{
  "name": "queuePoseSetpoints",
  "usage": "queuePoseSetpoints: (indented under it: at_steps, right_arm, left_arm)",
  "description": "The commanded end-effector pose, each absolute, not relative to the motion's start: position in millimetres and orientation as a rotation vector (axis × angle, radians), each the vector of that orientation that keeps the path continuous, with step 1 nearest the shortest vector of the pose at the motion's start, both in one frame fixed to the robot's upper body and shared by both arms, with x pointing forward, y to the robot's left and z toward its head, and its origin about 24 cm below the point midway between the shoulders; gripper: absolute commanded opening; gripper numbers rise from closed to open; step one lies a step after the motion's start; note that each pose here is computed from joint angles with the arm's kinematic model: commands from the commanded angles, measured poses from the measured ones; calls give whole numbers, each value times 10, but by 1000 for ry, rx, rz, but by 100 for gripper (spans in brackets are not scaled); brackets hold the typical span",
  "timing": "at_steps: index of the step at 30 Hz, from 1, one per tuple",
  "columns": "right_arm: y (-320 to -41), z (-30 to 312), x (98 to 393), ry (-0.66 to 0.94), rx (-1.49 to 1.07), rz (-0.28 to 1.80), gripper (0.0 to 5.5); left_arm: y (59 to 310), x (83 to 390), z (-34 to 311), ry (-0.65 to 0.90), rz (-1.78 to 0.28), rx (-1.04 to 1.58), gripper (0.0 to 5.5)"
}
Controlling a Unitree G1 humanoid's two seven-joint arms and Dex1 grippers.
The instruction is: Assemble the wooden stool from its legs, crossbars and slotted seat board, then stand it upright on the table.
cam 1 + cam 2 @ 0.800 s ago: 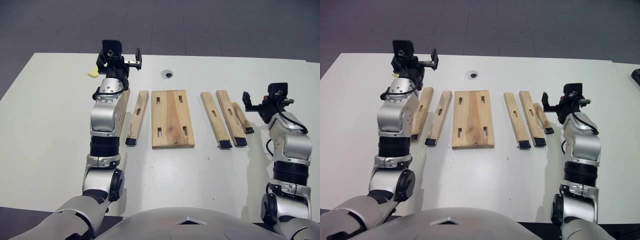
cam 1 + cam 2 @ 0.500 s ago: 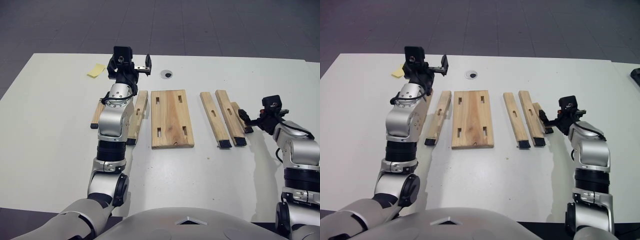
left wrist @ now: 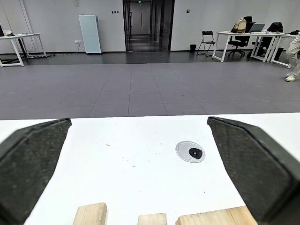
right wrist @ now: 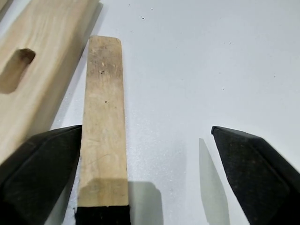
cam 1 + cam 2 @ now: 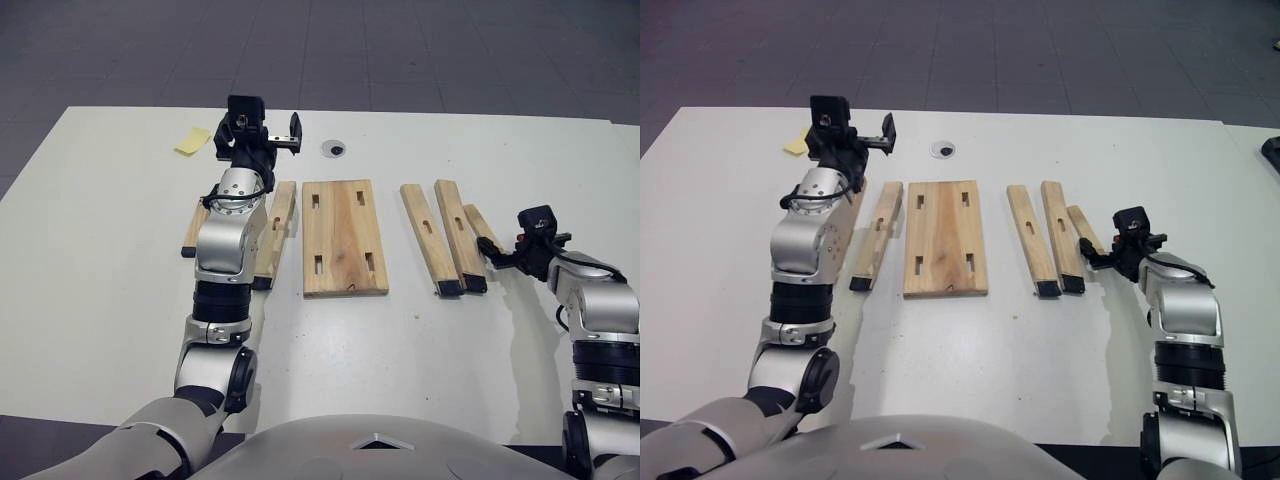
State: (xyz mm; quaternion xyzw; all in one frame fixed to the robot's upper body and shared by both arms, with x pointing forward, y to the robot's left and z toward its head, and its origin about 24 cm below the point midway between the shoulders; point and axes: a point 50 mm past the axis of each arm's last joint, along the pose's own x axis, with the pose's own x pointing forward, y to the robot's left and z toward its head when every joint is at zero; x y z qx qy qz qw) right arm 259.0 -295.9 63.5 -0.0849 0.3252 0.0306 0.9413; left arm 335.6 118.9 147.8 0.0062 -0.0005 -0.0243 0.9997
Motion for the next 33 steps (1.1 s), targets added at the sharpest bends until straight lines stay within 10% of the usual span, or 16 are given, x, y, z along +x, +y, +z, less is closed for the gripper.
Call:
queuePoseSetpoints:
  at_steps: [1,19,26,33]
  right_arm:
    - [-2874,429,2477,817,-27,104,419]
    - [-2878,327,2519,1007,73,106,147]
    - [-2872,598,2711,721,-14,103,130]
    - [-2567,1434,2958,70,-222,132,130]
  left_arm:
    - [1216,3344,1472,19,-26,31,540]
    - [1241,3385,1415,89,13,49,540]
    - [1191,3406,1368,115,-47,45,540]
    - [1094,3325,1731,25,-370,-377,540]
